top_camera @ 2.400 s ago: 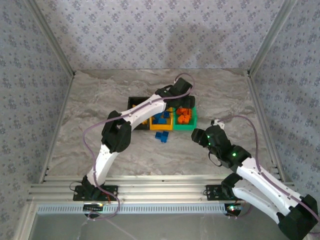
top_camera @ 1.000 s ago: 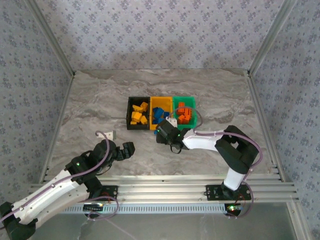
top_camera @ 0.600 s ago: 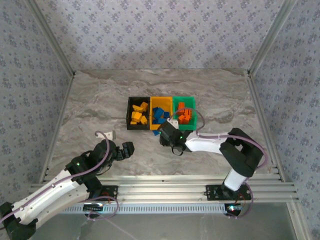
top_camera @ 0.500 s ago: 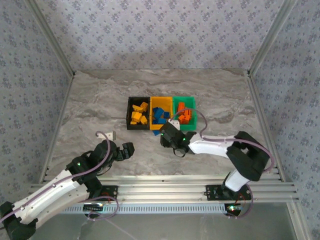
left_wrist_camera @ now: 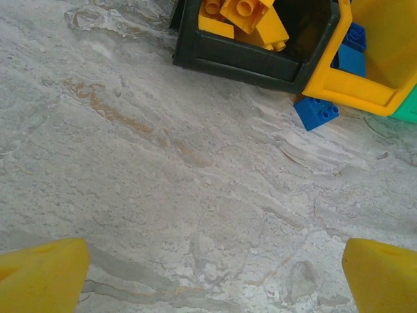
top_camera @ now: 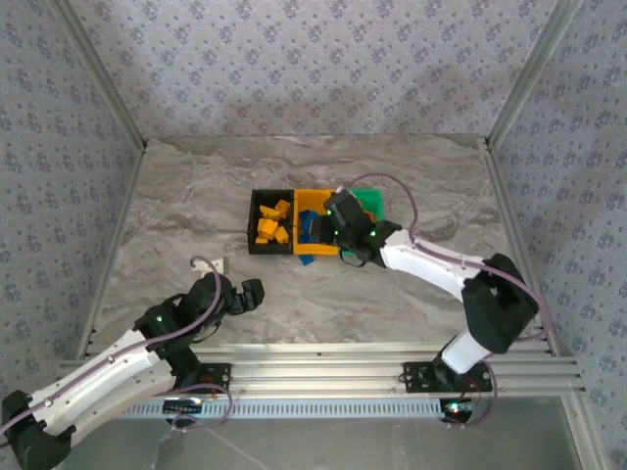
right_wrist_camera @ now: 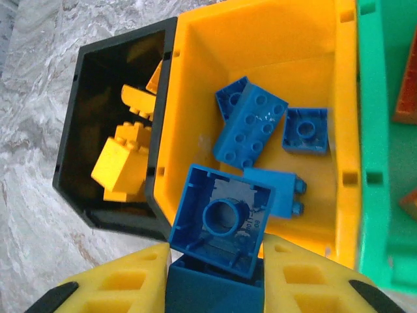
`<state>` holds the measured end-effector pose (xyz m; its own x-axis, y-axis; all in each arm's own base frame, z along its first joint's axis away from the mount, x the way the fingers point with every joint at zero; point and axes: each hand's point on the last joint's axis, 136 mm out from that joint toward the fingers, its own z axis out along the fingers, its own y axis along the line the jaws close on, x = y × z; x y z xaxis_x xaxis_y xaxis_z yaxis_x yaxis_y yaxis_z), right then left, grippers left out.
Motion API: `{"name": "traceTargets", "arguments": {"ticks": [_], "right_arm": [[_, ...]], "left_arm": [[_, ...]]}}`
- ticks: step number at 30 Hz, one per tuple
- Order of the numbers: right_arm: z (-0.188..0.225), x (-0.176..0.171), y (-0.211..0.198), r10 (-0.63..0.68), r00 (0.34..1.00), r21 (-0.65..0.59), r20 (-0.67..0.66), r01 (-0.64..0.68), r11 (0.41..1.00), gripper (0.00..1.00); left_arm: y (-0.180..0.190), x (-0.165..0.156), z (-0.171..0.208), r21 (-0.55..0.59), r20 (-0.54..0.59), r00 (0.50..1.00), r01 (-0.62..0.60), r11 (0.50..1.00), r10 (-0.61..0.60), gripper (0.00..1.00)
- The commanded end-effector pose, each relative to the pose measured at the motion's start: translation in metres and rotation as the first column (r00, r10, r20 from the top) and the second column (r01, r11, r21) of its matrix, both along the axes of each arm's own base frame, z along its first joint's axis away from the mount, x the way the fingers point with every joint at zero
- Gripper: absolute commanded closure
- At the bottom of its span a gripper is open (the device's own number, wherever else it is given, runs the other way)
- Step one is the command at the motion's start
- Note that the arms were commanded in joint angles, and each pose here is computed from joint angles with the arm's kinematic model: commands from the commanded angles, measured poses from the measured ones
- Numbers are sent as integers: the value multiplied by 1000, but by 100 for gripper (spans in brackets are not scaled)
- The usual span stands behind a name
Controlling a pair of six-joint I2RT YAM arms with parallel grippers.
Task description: Sort the legos into containers by color
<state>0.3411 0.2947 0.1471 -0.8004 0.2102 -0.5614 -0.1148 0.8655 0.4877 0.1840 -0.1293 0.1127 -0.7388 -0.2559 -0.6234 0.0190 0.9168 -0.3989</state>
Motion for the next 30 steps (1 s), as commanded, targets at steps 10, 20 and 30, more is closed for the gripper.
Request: {"name": "traceTargets", "arguments": {"ticks": [10,20,30], "right_arm": [[-7,-38,9,243,965,93,-101,-234,968,75],[-78,-102,-9,252,949,-100,-189,-274,957,73],[-104,-115,-18,211,953,-225,-217,-260,939,44]], "left_arm": [[8,1,-4,8,4,1000,-25,1000,25,0],[12,1,-8,1,1,999,-36,999,36,0],[15,0,-10,-2,-5,999,-46,999,46,0]]}}
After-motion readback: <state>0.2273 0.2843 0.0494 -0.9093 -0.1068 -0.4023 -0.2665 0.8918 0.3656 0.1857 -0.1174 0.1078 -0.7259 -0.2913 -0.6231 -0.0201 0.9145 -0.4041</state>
